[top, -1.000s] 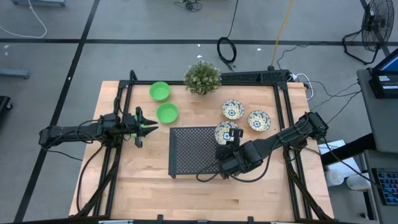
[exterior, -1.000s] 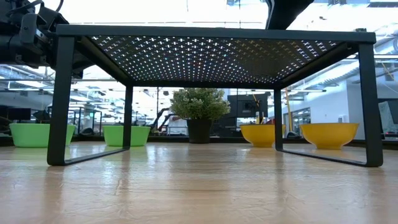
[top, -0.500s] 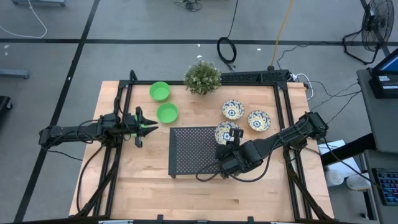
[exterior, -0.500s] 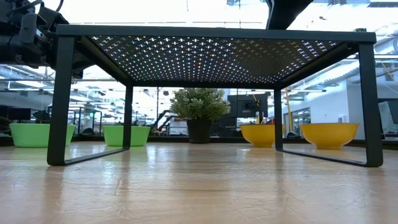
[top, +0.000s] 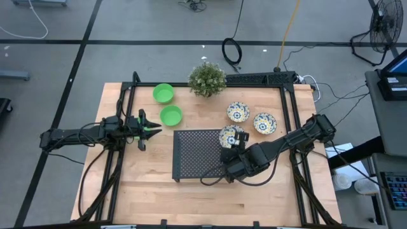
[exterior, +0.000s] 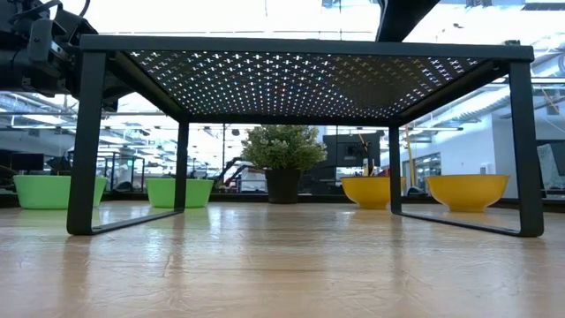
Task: Pick & Place Mini bowls
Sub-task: Put the top right white patterned bowl on the shelf, then stack the right white patterned bowl on top of the white patterned bowl on the shelf
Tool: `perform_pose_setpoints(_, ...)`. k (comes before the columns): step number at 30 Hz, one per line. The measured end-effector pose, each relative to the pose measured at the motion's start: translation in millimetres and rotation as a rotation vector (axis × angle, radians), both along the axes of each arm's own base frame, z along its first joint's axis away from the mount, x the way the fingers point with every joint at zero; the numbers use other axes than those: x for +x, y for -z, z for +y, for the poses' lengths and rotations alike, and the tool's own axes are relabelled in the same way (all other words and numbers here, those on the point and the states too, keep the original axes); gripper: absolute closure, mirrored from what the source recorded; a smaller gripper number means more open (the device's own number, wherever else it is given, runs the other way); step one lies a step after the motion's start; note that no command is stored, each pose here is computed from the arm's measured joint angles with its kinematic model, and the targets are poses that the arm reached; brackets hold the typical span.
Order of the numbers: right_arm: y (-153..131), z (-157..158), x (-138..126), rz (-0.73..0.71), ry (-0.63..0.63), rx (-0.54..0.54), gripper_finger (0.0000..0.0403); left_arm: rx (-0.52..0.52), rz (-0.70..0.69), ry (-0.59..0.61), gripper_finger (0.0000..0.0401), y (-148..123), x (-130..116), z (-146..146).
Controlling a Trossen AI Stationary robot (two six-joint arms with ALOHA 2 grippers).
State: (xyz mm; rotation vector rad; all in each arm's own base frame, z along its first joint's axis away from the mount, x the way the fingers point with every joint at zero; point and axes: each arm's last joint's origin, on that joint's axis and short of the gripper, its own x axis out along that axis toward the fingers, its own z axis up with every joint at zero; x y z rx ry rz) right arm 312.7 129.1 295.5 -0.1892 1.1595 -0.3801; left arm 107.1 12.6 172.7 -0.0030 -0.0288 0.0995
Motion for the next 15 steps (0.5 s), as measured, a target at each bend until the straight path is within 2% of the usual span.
perform_pose_setpoints(15, -28, -6, -13, -0.121, 0.018, 0.061, 0.0289, 0.0, 0.0, 0.0, 0.0302, 0, 0, 0)
